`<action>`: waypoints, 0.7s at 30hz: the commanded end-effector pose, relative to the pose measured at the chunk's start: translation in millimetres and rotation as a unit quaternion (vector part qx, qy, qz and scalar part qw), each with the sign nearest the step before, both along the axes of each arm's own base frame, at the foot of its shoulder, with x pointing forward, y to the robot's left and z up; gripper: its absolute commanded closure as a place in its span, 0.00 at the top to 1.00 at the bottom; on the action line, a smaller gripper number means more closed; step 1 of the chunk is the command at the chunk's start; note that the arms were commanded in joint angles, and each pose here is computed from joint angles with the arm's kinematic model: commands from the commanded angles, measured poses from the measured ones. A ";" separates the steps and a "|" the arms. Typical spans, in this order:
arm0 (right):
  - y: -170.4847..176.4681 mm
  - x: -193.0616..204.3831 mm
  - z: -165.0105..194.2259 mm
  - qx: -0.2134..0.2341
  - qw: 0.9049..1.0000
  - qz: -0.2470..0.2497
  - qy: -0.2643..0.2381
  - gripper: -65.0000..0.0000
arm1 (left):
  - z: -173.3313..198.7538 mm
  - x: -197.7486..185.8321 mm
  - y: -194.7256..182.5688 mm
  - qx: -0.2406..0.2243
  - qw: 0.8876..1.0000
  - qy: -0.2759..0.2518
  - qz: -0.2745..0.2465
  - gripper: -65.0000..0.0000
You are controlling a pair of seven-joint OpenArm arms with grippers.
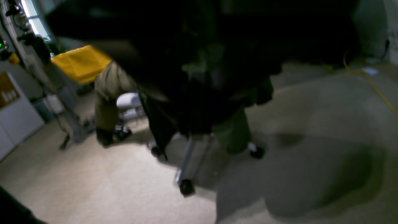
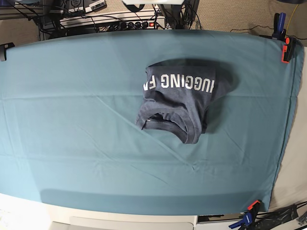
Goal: Fold the T-shirt properly
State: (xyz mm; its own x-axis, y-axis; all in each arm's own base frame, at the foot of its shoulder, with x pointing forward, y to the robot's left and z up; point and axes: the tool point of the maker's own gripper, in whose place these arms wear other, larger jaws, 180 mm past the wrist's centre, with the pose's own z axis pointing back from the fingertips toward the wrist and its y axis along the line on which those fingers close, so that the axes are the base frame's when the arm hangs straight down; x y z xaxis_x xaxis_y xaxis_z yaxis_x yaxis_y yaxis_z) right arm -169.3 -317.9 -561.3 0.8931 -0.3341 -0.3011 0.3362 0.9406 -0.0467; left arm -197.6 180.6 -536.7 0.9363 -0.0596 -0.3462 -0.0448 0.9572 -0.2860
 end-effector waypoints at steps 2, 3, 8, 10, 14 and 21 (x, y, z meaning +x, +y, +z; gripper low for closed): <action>-11.7 6.6 -4.6 -0.012 0.999 0.034 -0.015 0.00 | -11.3 -12.1 -12.8 -0.014 1.000 0.016 -0.019 0.00; -10.2 13.2 -10.4 -0.012 0.998 0.055 -0.024 0.00 | -19.3 -11.8 -19.2 -0.019 0.999 0.016 -0.031 0.00; 0.4 49.6 -42.6 -0.046 0.982 0.162 -0.083 0.00 | -63.0 22.9 -31.3 0.010 0.997 -0.011 -0.082 0.00; 10.7 62.9 -55.8 -0.066 0.974 0.193 -0.100 0.00 | -77.7 50.0 -39.0 0.019 0.995 -0.026 -0.096 0.00; 64.0 90.8 -79.9 -0.029 0.974 0.187 -0.124 0.00 | -100.1 114.2 -65.4 0.030 0.993 -0.078 -0.088 0.00; 110.9 168.8 -94.6 -0.037 0.980 0.087 -0.176 0.00 | -113.0 192.2 -117.5 0.045 0.989 -0.131 -0.059 0.00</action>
State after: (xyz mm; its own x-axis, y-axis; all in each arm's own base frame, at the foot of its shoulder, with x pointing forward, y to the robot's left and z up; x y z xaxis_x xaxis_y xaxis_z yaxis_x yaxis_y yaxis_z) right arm 6.1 -201.4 -656.6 0.9817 -0.1785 0.0668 0.1798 0.9836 -0.0147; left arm -9.2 74.0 -651.0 0.9810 -0.1552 -0.1160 0.1349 0.9769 -0.1659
